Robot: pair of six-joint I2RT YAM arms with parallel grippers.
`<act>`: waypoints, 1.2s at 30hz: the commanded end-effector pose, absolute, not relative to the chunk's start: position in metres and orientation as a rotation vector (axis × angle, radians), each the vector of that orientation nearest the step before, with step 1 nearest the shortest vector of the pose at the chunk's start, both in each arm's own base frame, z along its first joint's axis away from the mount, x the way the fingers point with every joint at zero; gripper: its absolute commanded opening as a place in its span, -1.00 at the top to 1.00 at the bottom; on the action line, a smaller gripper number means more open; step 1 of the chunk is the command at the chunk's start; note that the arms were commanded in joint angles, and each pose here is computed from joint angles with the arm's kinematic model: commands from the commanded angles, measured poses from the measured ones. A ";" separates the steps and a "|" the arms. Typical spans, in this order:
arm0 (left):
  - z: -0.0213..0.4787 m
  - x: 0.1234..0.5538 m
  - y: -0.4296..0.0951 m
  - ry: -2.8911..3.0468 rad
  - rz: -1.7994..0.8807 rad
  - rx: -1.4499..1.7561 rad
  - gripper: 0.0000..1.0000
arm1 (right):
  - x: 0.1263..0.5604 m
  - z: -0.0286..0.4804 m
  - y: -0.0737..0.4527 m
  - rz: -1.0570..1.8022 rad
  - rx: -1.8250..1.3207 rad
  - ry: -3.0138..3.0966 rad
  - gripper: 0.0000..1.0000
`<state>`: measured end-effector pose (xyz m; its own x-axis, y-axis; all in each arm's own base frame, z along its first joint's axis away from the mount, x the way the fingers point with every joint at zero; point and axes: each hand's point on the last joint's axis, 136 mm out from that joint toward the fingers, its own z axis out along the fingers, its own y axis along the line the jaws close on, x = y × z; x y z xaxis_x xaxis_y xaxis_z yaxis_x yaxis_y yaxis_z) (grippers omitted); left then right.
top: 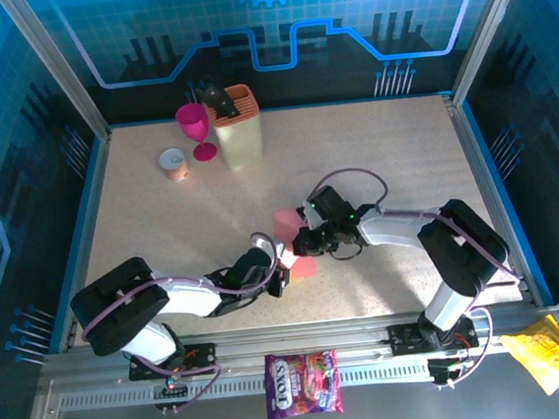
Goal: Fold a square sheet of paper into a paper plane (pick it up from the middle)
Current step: Fold the triangle a second time at the center of the table.
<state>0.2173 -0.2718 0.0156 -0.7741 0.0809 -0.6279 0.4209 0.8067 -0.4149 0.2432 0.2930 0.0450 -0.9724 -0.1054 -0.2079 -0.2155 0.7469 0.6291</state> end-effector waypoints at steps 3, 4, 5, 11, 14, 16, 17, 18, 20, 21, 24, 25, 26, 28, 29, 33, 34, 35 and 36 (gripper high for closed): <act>-0.012 0.202 -0.248 2.500 -0.659 0.363 1.00 | 0.237 0.036 0.304 1.047 -0.243 2.791 1.00; -0.013 0.201 -0.248 2.504 -0.659 0.362 1.00 | 0.237 0.035 0.306 1.047 -0.245 2.793 1.00; -0.013 0.201 -0.247 2.505 -0.659 0.360 1.00 | 0.236 0.035 0.307 1.046 -0.247 2.794 1.00; -0.014 0.203 -0.244 2.521 -0.662 0.330 1.00 | 0.234 0.022 0.312 1.037 -0.251 2.822 1.00; -0.015 0.203 -0.244 2.534 -0.674 0.315 1.00 | 0.232 0.014 0.312 1.024 -0.251 2.843 1.00; -0.016 0.202 -0.243 2.549 -0.669 0.312 1.00 | 0.234 0.010 0.312 1.011 -0.250 2.850 1.00; -0.018 0.202 -0.242 2.559 -0.661 0.311 1.00 | 0.234 0.009 0.311 1.004 -0.250 2.855 1.00; -0.019 0.202 -0.241 2.567 -0.652 0.303 1.00 | 0.234 0.009 0.311 1.003 -0.252 2.856 1.00; -0.023 0.201 -0.238 2.585 -0.640 0.286 1.00 | 0.235 0.007 0.308 0.991 -0.245 2.863 1.00; -0.025 0.200 -0.236 2.598 -0.629 0.275 1.00 | 0.236 0.006 0.307 0.987 -0.245 2.865 1.00; -0.030 0.199 -0.230 2.627 -0.597 0.246 1.00 | 0.240 0.007 0.303 0.974 -0.236 2.870 1.00; -0.032 0.198 -0.228 2.637 -0.583 0.237 1.00 | 0.242 0.007 0.301 0.967 -0.233 2.870 1.00; -0.033 0.197 -0.227 2.644 -0.573 0.237 1.00 | 0.244 0.007 0.300 0.961 -0.231 2.872 1.00; -0.036 0.195 -0.223 2.666 -0.550 0.229 1.00 | 0.247 0.007 0.297 0.947 -0.231 2.878 1.00; -0.038 0.194 -0.222 2.673 -0.545 0.230 1.00 | 0.250 0.008 0.296 0.943 -0.229 2.877 1.00; -0.043 0.191 -0.219 2.703 -0.521 0.228 1.00 | 0.260 0.011 0.293 0.928 -0.224 2.871 1.00; -0.044 0.191 -0.219 2.707 -0.523 0.231 1.00 | 0.262 0.011 0.291 0.925 -0.220 2.872 1.00; -0.045 0.190 -0.219 2.712 -0.521 0.233 1.00 | 0.264 0.011 0.290 0.920 -0.216 2.872 1.00; -0.046 0.189 -0.219 2.715 -0.519 0.233 1.00 | 0.266 0.010 0.288 0.915 -0.212 2.875 1.00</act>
<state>0.2237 -0.2678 0.0130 -0.8269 0.0111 -0.5623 0.3301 0.8190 -0.4693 0.2588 0.2969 0.0163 -0.9825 -0.0957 -0.1600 -0.1737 0.7817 0.5990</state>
